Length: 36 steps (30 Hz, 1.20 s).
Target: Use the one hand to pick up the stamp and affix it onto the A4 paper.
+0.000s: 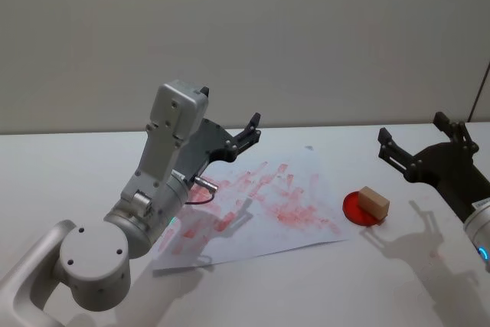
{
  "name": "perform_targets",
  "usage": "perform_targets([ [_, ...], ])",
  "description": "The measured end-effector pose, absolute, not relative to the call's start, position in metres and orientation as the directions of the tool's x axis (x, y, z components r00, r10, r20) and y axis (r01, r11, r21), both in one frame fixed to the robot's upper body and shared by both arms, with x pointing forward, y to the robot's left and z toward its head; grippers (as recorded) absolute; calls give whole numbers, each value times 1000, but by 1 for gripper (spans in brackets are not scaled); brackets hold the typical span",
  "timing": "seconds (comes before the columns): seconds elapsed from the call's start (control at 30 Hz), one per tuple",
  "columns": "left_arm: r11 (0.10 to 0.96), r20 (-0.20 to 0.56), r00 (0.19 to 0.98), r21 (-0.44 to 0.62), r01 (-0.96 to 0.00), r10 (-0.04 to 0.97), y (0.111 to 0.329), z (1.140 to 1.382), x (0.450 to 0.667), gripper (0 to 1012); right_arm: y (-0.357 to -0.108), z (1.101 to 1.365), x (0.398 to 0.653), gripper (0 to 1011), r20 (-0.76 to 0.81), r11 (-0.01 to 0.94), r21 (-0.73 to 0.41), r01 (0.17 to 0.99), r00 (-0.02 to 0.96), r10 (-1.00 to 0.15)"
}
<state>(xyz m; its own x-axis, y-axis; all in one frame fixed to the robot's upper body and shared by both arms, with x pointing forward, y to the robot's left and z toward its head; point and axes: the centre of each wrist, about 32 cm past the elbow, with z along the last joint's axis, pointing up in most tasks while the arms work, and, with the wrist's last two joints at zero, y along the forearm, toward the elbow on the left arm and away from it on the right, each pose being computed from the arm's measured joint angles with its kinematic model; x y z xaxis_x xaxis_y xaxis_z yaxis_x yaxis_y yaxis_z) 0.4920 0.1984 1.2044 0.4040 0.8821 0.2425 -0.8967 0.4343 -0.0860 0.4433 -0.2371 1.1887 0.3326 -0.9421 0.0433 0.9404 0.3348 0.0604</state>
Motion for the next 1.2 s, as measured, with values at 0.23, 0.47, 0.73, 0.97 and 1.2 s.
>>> perform_targets([
  [0.23, 434, 242, 404, -86, -897, 882, 198, 1204, 492, 1001, -238, 1189, 443, 1001, 44, 334, 60, 941, 332, -942],
  [0.47, 434, 242, 404, -86, -897, 882, 198, 1204, 492, 1001, -243, 1190, 440, 1001, 51, 330, 40, 943, 328, -943],
  [0.73, 434, 242, 404, -86, -897, 882, 198, 1204, 492, 1001, -252, 1190, 434, 1001, 50, 317, -34, 948, 319, -947],
  [0.97, 434, 242, 404, -86, -897, 882, 198, 1204, 492, 1001, -257, 1188, 434, 1001, 45, 329, -102, 939, 335, -941],
  [1.2, 434, 243, 404, -86, -897, 882, 198, 1204, 492, 1001, -260, 1185, 446, 1001, 37, 369, -195, 909, 383, -923],
])
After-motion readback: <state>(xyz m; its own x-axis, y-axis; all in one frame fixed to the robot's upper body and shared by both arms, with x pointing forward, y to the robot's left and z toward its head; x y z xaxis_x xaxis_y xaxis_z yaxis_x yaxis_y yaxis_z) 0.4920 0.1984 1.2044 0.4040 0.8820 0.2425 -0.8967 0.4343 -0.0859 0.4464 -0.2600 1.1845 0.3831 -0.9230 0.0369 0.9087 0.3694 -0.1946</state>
